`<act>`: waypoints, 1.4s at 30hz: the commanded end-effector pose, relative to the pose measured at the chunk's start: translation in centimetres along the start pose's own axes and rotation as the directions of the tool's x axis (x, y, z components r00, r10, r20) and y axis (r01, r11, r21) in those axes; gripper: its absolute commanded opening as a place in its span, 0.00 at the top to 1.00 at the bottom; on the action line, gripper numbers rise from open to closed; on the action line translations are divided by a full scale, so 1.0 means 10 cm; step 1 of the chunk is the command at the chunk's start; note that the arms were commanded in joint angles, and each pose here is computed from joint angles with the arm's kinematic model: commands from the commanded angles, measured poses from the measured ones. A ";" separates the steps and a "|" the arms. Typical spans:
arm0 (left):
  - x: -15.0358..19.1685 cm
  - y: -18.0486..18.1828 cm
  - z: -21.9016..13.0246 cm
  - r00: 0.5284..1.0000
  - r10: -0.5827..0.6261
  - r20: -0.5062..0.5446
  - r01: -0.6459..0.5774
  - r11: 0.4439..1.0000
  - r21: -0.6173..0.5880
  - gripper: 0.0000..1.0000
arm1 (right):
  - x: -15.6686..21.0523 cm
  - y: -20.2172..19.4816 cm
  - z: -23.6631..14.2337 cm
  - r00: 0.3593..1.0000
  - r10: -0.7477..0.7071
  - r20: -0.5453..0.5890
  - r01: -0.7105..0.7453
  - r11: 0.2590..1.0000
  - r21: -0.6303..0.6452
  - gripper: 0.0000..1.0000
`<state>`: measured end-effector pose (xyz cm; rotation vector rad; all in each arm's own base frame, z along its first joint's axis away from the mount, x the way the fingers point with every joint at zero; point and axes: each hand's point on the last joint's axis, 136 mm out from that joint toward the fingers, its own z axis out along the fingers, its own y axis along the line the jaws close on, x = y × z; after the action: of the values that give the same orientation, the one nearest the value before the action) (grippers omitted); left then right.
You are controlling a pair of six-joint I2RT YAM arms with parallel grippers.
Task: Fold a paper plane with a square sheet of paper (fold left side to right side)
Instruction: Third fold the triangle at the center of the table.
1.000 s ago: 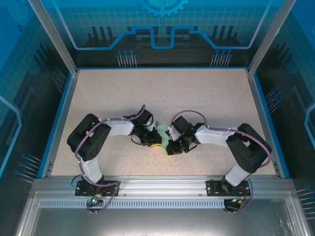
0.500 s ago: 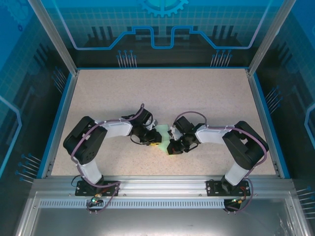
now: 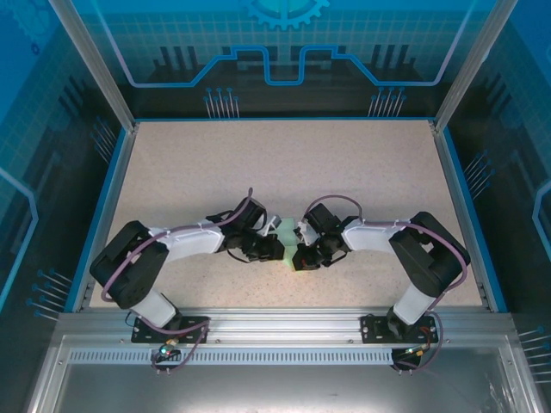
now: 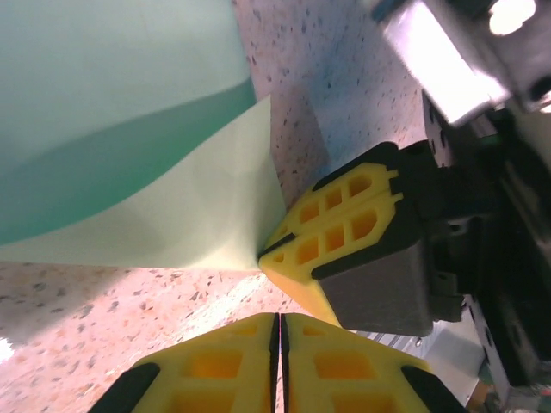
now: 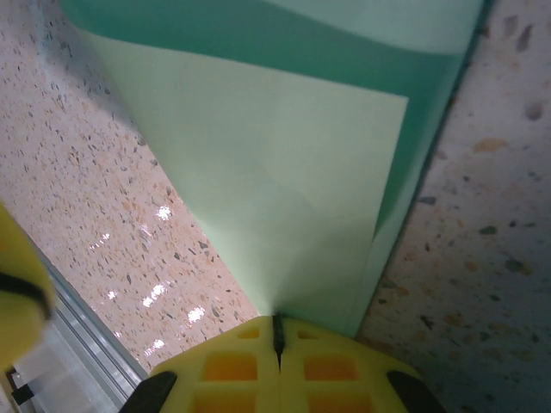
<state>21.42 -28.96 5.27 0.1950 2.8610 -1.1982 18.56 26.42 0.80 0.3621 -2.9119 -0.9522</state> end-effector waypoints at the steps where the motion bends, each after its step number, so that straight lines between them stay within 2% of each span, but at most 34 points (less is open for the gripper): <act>1: 0.01 -0.04 0.12 1.000 -0.002 -0.024 0.003 0.999 0.039 0.88 | 0.26 -0.46 0.09 0.994 0.082 -0.066 -0.070 0.983 0.170 1.00; 9: -0.02 0.02 0.27 0.999 -0.007 -0.054 0.008 1.000 0.022 0.89 | 0.26 -0.47 0.10 0.994 0.082 -0.071 -0.068 0.981 0.179 1.00; 27: -0.03 0.11 0.36 0.998 -0.024 -0.066 0.024 1.000 0.000 0.89 | 0.30 -0.50 0.12 0.993 0.085 -0.083 -0.067 0.978 0.200 1.00; 33: -0.03 0.32 0.36 0.997 -0.054 -0.051 0.048 0.993 -0.109 0.90 | 0.32 -0.55 0.08 0.993 0.084 -0.084 -0.062 0.970 0.235 1.00; 42: 0.00 0.64 0.28 0.996 -0.080 -0.033 0.067 0.953 -0.294 0.91 | 0.34 -0.60 0.04 0.992 0.081 -0.093 -0.052 0.959 0.278 1.00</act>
<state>22.02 -29.53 1.23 0.1701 2.9836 -1.0455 18.51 26.27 0.73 0.3873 -2.9213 -0.9055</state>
